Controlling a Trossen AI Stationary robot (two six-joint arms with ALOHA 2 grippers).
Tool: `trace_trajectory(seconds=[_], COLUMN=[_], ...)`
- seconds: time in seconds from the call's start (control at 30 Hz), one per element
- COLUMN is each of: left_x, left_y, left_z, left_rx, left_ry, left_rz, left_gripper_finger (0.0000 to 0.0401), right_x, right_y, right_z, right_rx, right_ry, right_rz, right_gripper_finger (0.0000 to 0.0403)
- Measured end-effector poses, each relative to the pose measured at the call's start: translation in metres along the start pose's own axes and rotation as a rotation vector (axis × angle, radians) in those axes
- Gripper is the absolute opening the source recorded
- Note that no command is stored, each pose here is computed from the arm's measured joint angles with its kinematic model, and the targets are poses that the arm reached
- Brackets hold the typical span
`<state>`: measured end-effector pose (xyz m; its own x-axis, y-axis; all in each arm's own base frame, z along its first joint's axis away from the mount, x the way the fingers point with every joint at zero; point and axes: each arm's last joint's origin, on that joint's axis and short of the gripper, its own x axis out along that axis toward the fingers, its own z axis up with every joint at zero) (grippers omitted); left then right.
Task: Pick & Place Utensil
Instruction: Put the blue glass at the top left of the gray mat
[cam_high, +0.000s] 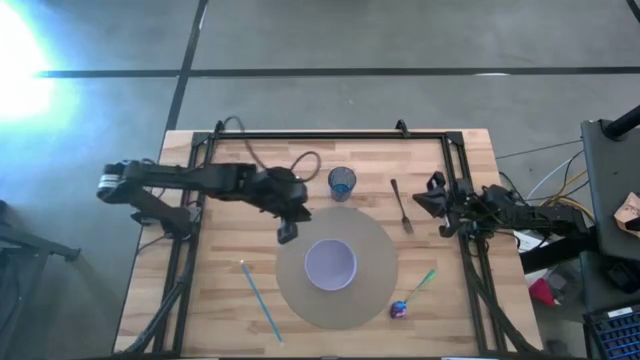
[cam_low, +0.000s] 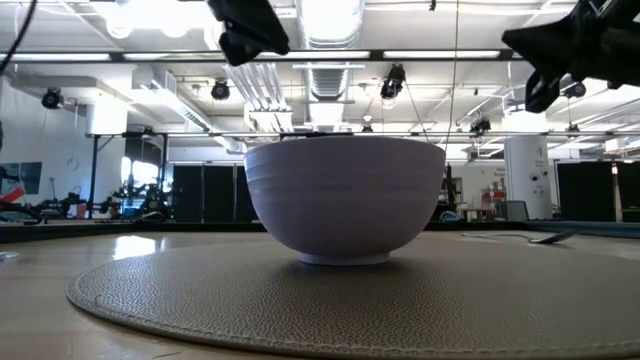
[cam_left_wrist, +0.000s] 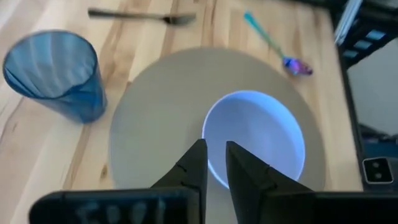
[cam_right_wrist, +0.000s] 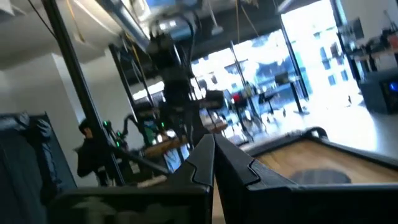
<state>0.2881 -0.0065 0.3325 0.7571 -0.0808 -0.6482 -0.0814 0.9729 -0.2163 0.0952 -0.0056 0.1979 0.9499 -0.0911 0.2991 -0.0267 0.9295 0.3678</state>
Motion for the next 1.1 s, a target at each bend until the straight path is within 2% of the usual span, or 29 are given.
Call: trace_trajectory(seconds=[0.23, 0.63, 0.77, 0.87, 1.0, 1.1], left_x=[-0.014, -0.018, -0.015, -0.012, -0.008, -0.005], left_y=[0.007, 0.017, 0.019, 0.02, 0.022, 0.024], left_z=[-0.036, -0.083, -0.091, -0.095, -0.103, -0.108], left_rx=[0.026, 0.07, 0.09, 0.088, 0.086, 0.084], left_ry=[-0.2, -0.467, -0.487, -0.475, -0.452, -0.432], left_rz=[-0.047, -0.106, -0.106, -0.103, -0.099, -0.095], left_gripper_finger=[0.0045, 0.0047, 0.0048, 0.0046, 0.0044, 0.0047], right_x=[0.0, 0.017, 0.032, 0.044, 0.059, 0.068], right_y=[0.004, 0.015, 0.021, 0.025, 0.029, 0.034], right_z=[0.01, 0.051, 0.067, 0.08, 0.097, 0.108], right_rx=[-0.037, -0.035, -0.039, -0.047, -0.08, -0.091], right_ry=[-0.079, -0.156, -0.141, -0.125, -0.039, 0.051], right_rz=[0.019, -0.145, -0.19, -0.283, -0.427, -0.481], right_gripper_finger=[0.002, 0.0126, 0.0156, 0.0175, 0.0191, 0.0198])
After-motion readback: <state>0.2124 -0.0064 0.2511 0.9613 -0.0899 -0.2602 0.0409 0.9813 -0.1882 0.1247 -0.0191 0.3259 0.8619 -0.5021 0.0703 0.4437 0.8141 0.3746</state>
